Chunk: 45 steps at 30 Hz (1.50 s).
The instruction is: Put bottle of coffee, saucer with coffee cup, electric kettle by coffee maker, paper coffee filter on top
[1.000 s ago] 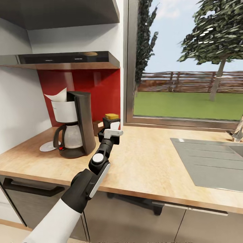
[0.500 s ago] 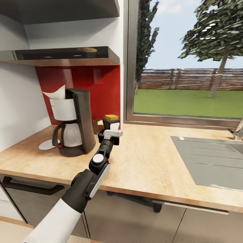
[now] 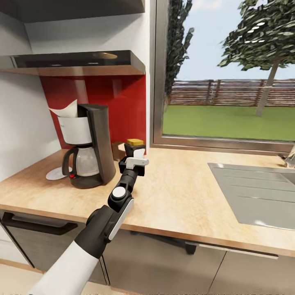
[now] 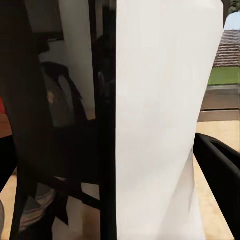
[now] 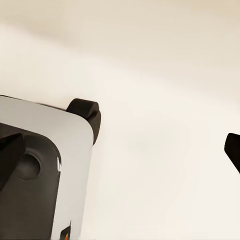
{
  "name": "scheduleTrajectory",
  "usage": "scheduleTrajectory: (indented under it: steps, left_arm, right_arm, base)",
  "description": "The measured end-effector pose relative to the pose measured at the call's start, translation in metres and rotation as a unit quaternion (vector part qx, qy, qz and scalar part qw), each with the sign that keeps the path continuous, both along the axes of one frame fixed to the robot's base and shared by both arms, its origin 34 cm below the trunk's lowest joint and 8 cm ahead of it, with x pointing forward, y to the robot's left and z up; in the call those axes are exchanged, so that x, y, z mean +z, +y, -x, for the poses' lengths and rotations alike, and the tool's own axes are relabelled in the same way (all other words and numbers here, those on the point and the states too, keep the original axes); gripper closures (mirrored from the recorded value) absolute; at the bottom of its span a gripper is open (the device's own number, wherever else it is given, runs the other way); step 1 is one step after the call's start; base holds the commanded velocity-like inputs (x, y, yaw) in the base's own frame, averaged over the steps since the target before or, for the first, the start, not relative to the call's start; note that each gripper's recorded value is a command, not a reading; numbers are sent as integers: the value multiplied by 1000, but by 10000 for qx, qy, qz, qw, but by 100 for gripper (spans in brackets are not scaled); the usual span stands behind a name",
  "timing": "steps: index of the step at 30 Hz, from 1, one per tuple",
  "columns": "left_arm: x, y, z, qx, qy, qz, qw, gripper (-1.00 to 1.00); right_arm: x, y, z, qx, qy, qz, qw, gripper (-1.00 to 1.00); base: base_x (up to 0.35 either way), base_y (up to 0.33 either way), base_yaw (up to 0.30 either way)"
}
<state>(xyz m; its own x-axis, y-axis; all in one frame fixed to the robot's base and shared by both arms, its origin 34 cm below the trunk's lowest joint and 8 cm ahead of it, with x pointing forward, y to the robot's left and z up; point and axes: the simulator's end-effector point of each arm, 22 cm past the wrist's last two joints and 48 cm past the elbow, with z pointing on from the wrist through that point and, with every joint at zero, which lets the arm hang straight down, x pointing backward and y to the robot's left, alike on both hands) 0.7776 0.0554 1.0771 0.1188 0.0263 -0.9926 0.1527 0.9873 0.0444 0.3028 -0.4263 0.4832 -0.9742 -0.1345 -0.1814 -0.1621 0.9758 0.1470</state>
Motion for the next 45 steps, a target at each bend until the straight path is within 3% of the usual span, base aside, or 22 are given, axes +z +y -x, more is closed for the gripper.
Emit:
scheduleTrajectory:
  steps: [23,45]
  left_arm:
    - [-17,2,-7,15,131,-10,9999,100]
    - [-38,3,-5,20,100,15,9999,100]
  right_arm:
    - [-4,0,9,1,135,-1,9999,-100]
    - [-29,0,11,2,133,0,9999,-100]
  base:
    - [0,0,0]
    - [0,0,0]
